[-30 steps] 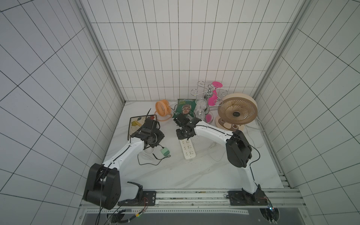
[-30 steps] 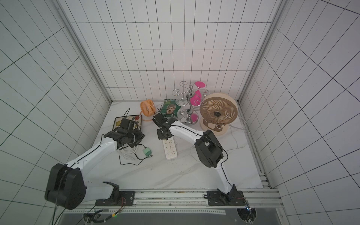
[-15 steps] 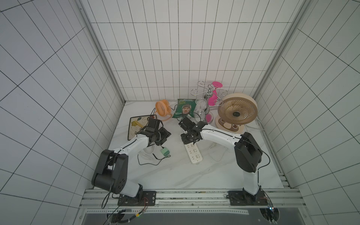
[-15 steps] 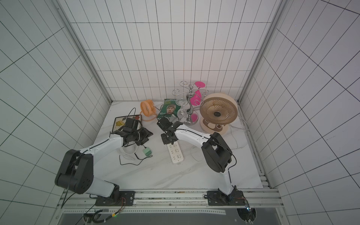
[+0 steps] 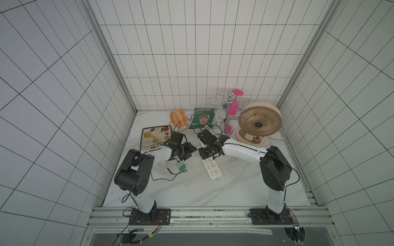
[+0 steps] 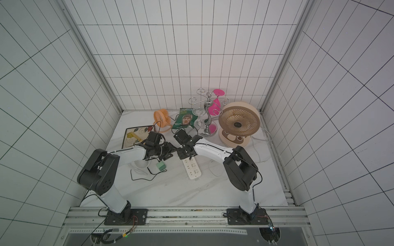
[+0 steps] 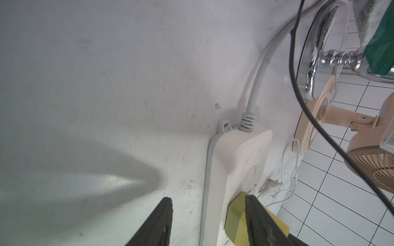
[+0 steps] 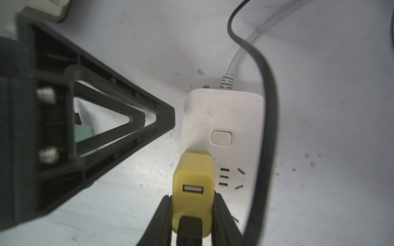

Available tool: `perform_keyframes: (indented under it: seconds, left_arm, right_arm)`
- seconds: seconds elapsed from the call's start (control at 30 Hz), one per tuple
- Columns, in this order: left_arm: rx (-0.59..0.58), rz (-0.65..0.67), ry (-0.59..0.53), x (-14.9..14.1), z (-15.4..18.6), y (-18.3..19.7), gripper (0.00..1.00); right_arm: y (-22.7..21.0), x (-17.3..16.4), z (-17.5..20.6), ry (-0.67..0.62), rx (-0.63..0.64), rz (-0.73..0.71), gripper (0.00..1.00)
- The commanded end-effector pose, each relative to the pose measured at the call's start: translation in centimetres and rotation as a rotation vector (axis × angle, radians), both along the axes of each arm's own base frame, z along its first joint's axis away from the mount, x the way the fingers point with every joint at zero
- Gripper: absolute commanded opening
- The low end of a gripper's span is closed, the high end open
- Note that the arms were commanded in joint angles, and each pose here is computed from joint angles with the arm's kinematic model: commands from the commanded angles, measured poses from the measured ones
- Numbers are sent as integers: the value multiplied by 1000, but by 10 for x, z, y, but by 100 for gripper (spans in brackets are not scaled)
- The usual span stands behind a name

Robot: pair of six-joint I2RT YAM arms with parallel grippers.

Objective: Unplug the desk fan from the power strip
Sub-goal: Remove the plug from the socket.

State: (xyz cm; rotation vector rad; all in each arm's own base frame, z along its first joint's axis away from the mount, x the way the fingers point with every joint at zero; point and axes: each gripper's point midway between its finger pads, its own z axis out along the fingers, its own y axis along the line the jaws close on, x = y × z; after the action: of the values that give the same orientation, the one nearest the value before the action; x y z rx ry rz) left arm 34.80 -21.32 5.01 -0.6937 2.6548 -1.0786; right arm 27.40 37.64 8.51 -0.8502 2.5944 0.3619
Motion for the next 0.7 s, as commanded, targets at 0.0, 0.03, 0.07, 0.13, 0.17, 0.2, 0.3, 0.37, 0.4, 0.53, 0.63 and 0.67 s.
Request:
perform_keyframes:
  seconds: [0.0, 0.03, 0.07, 0.13, 0.17, 0.2, 0.3, 0.37, 0.4, 0.53, 0.63, 0.67]
  left_arm:
    - [-29, -28, -49, 8, 2, -7, 57]
    - [-19, -22, -43, 9, 0, -6, 57]
    - [-9, -19, -36, 9, -3, -5, 57]
    - [-5, -22, -21, 10, -8, -6, 55]
    - [-2, -26, -16, 10, -9, -7, 55]
    - [0, -28, -13, 9, -11, -7, 54]
    - [-3, -32, -10, 10, -13, -9, 52]
    - [-15, -35, -15, 10, -13, -11, 52]
    - [-17, -35, -16, 11, -13, -12, 52]
    - [-15, -43, -7, 10, -17, -13, 50]
    - [4, -47, 20, 5, -23, -12, 45]
    - [18, -47, 32, 3, -26, -11, 44]
  right_arm:
    - [12, -13, 9, 13, 53, 83, 1]
    - [13, -12, 10, 12, 55, 85, 1]
    - [14, -12, 10, 12, 57, 89, 1]
    - [16, -12, 11, 14, 60, 95, 0]
    - [17, -11, 11, 15, 61, 96, 0]
    - [18, -11, 12, 15, 64, 97, 0]
    - [21, -11, 13, 19, 72, 103, 0]
    - [23, -12, 12, 23, 75, 108, 0]
    - [24, -13, 12, 25, 78, 111, 0]
    - [25, -13, 13, 26, 85, 117, 0]
    - [25, -11, 16, 17, 87, 116, 0]
    - [26, -11, 17, 14, 88, 117, 0]
